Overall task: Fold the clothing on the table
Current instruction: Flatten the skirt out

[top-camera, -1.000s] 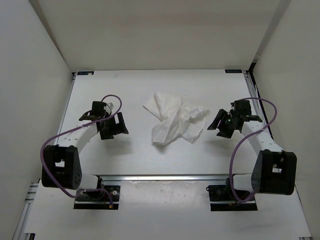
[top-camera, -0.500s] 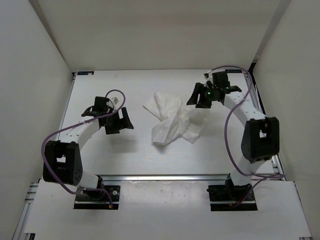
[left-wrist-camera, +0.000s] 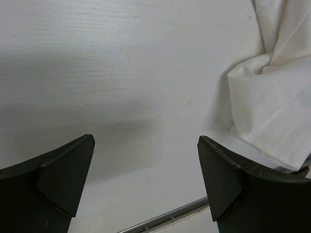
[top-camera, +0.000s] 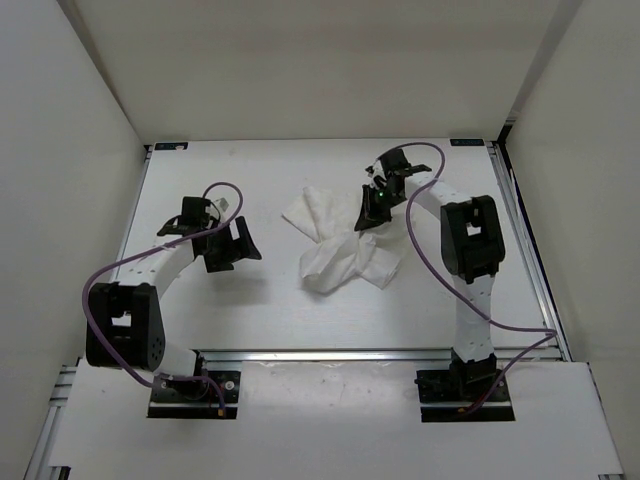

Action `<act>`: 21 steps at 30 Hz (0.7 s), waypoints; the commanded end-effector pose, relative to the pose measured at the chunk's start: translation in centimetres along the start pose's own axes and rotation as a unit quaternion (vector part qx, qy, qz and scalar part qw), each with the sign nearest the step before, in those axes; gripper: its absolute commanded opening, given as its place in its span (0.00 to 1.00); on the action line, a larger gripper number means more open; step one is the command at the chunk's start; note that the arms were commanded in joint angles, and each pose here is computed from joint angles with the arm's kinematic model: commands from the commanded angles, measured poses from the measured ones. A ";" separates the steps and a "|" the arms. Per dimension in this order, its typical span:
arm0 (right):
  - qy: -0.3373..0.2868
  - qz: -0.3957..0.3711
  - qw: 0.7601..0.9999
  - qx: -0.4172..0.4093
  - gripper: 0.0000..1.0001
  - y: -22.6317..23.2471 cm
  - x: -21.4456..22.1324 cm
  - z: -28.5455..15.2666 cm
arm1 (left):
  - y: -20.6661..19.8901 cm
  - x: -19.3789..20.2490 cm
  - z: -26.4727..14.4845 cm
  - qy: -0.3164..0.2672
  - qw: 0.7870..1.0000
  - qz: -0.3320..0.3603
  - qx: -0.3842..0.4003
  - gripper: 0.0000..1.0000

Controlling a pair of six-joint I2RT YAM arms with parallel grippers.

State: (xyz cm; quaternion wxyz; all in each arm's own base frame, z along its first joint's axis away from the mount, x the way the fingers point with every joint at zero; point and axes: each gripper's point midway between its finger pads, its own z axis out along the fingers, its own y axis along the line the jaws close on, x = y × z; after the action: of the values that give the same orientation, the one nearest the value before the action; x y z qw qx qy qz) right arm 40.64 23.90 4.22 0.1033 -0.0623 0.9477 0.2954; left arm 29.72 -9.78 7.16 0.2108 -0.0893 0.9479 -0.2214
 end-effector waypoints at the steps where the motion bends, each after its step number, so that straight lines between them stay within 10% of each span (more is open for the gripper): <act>1: -0.007 -0.065 0.998 -0.007 0.00 3.5 0.8 -2.4 | -0.4 -0.8 -0.7 -0.020 1.000 -0.002 0.013 0.99; 14: -0.198 -0.292 0.925 -0.142 0.00 16.1 6.7 -19.3 | -0.2 -0.8 0.8 -0.005 1.000 -0.010 0.010 0.99; 16: -0.187 -0.251 0.939 -0.142 0.23 14.1 8.6 -19.8 | -0.3 -0.4 1.2 0.004 1.000 -0.010 0.009 0.98; 18: -0.112 -0.165 0.971 -0.133 0.99 10.0 12.1 -18.0 | -0.4 0.0 1.5 0.009 1.000 -0.003 0.008 0.99; 21: -0.062 -0.061 0.994 -0.073 0.99 3.9 15.1 -15.8 | -0.6 0.2 1.9 0.013 1.000 -0.002 0.007 0.98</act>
State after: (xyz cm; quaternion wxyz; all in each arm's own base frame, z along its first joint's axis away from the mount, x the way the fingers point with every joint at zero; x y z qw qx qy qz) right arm 25.48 20.38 22.55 0.3011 -0.2029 0.8476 0.3870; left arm 29.88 -10.39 5.25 0.1856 -0.0969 0.9524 -0.2216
